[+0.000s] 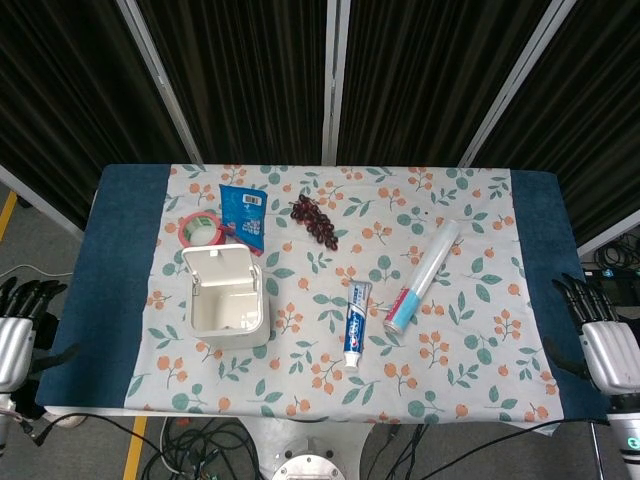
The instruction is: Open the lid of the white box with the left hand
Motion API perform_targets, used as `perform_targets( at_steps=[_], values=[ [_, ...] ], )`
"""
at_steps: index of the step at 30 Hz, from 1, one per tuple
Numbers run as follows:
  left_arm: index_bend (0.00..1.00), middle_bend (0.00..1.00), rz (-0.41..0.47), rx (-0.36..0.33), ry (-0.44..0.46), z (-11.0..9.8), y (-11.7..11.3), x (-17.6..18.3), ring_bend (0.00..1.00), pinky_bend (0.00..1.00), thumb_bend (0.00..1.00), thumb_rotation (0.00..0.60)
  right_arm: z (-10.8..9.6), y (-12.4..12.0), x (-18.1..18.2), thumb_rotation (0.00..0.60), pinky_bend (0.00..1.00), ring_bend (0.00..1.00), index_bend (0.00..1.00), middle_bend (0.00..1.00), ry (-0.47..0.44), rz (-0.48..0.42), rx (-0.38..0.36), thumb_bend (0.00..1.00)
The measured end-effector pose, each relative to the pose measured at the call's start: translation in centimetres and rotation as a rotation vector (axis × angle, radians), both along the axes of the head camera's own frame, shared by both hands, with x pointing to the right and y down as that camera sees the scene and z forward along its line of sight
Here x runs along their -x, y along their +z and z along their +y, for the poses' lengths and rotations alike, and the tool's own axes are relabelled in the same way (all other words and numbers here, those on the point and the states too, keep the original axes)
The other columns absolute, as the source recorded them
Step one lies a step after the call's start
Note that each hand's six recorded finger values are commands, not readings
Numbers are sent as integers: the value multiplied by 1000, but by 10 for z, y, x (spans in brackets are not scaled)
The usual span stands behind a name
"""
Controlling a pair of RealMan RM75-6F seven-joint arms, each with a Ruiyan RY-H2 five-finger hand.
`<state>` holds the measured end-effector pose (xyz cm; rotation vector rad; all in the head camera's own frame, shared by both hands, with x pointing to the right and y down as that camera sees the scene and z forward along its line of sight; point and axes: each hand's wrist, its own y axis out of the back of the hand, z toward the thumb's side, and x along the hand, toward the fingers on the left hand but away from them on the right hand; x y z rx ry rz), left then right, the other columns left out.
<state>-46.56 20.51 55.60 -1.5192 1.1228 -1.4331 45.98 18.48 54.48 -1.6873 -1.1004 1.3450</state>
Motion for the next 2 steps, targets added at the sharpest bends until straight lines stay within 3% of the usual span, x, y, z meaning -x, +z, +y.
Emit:
perform_targets(
  at_steps=[2],
  values=[
    [196, 162, -24, 26, -31, 13, 5, 5, 131, 5, 87, 600, 2, 0, 0, 600, 0, 0, 0, 0, 4, -3, -6, 289]
  ],
)
